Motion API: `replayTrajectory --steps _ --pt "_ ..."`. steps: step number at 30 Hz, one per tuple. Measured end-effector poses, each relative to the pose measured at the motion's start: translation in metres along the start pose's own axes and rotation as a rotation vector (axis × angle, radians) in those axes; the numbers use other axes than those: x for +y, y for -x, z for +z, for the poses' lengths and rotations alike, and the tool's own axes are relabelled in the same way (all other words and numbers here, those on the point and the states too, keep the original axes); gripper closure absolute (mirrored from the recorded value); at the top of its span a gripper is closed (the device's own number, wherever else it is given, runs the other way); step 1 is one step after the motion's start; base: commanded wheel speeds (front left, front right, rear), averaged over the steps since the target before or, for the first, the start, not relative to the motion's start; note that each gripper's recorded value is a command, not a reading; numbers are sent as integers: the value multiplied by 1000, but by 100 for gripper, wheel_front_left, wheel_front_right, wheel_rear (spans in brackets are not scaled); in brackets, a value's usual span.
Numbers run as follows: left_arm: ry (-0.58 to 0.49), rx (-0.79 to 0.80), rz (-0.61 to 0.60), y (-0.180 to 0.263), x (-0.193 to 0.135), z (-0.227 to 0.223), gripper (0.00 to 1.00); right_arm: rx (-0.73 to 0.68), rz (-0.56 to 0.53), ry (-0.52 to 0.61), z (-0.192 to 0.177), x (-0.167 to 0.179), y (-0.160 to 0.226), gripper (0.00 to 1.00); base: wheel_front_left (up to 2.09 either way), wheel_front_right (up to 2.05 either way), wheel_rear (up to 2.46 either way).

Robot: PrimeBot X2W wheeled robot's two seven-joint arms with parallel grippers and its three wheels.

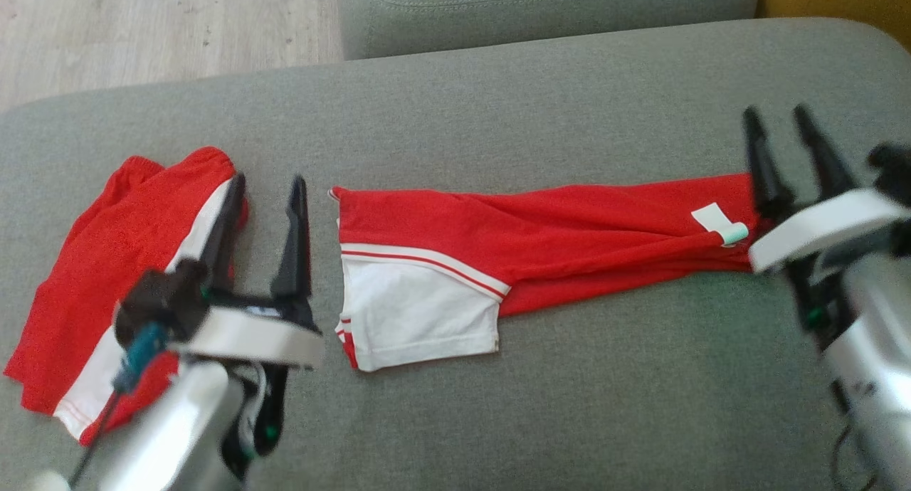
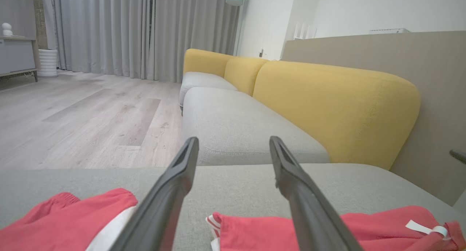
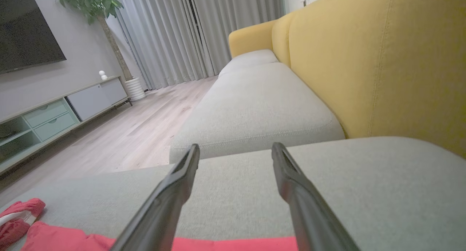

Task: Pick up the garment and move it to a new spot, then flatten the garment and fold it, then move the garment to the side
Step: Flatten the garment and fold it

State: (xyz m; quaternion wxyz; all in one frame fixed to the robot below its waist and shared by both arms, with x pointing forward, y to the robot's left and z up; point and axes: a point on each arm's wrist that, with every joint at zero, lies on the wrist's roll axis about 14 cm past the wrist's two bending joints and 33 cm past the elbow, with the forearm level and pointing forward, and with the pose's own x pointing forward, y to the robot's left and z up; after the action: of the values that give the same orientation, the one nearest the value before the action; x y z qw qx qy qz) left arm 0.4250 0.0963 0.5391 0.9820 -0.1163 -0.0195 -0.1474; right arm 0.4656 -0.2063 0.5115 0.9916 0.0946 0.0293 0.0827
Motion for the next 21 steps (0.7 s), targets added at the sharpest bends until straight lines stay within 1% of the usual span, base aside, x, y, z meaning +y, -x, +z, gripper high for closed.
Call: replayTrajectory --steps 6,8,10,13,16,17,21 --pt "34 -2 47 22 0 -19 0 30 -9 -20 -40 26 22 0 0 0 0" --pt "31 3 45 24 1 -23 0 34 -21 -29 -48 30 29 0 0 0 0" --pt "20 1 35 23 2 -25 0 33 -31 -14 -50 30 31 0 0 0 0" --pt "19 -8 34 19 4 -26 0 17 -79 -8 -45 16 28 0 0 0 0" --pt "22 -2 27 15 5 -31 0 52 -166 -14 -50 -11 27 0 0 0 0" --pt "22 -2 27 15 5 -31 0 52 -166 -14 -50 -11 27 0 0 0 0" --pt "30 14 24 8 7 -40 0 154 -260 -37 -72 -36 23 0 0 0 0"
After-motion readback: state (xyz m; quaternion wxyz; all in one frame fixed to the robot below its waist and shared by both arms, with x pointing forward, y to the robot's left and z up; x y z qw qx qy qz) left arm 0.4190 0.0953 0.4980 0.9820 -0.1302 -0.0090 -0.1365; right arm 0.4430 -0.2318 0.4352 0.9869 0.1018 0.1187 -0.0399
